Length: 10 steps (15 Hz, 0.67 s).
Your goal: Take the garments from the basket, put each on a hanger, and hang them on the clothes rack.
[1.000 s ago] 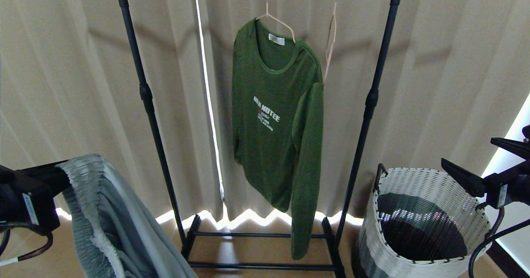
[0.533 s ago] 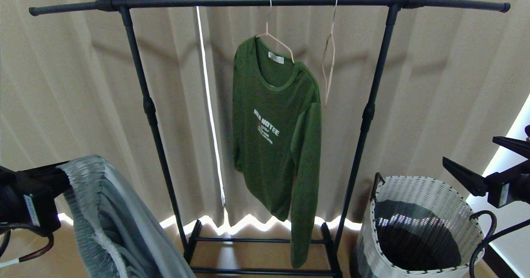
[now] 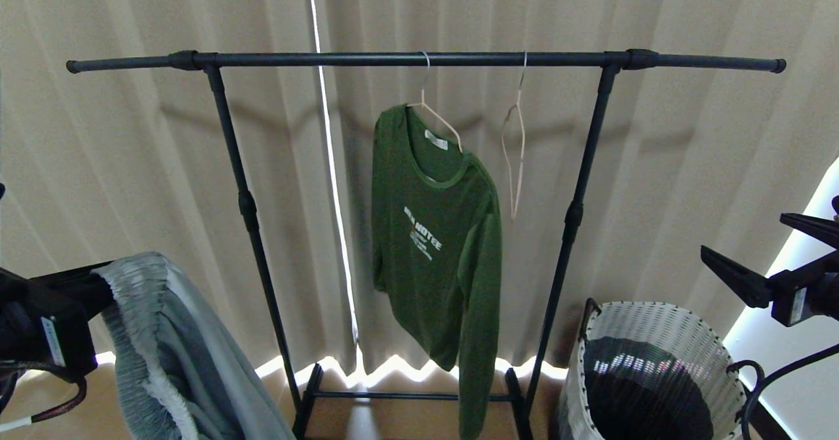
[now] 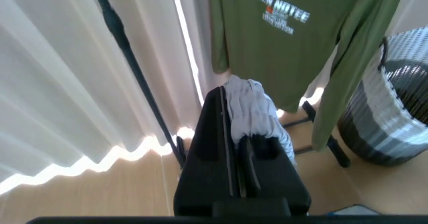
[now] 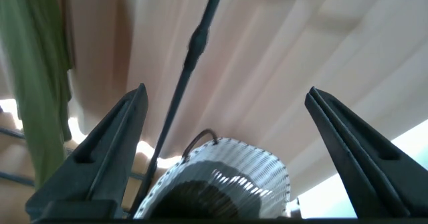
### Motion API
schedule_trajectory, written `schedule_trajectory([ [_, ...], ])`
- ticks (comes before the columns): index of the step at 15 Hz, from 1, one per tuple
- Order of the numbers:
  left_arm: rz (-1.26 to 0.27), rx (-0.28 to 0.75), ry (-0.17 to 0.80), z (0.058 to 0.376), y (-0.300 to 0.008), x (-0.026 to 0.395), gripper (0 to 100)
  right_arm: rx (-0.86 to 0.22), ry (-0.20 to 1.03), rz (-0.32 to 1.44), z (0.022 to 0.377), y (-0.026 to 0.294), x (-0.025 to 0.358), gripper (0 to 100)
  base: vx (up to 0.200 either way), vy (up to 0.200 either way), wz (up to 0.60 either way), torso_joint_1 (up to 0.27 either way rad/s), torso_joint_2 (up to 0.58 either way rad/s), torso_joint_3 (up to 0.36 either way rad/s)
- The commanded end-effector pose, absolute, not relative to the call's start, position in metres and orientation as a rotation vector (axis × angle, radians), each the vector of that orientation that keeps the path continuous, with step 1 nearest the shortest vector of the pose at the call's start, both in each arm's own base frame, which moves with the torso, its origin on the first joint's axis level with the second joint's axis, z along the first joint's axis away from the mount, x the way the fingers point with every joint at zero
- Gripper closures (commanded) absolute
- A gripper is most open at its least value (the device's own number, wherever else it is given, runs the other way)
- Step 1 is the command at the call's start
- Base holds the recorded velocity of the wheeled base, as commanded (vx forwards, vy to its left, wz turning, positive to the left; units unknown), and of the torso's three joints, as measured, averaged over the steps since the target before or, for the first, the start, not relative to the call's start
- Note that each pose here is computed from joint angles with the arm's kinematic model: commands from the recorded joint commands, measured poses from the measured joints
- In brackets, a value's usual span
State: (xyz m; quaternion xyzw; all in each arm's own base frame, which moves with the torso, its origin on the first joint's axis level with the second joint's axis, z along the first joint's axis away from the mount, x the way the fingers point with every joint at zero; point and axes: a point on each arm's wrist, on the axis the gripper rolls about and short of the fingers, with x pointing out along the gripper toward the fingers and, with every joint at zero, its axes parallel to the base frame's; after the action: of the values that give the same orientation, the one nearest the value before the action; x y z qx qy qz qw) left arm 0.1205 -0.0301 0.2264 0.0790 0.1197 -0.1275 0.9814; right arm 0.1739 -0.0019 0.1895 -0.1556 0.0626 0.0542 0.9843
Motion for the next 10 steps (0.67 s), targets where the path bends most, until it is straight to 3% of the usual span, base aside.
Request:
schedule_trajectory([
  [1, -0.261, 0.171, 0.247, 0.222, -0.03, 0.118, 100, -0.311, 0.131, 0.112, 0.188, -0.002, 0.176, 0, 0.0, 0.0, 0.0, 0.08, -0.18, -0.1],
  [5, -0.289, 0.185, 0.187, 0.212, -0.03, 0.118, 100, -0.303, 0.155, 0.118, 0.186, -0.003, 0.187, 0, 0.0, 0.0, 0.0, 0.023, -0.04, -0.026],
  [10, -0.282, 0.206, 0.188, 0.21, -0.029, 0.119, 100, -0.303, 0.158, 0.119, 0.185, -0.003, 0.189, 0, 0.0, 0.0, 0.0, 0.0, 0.0, 0.0],
])
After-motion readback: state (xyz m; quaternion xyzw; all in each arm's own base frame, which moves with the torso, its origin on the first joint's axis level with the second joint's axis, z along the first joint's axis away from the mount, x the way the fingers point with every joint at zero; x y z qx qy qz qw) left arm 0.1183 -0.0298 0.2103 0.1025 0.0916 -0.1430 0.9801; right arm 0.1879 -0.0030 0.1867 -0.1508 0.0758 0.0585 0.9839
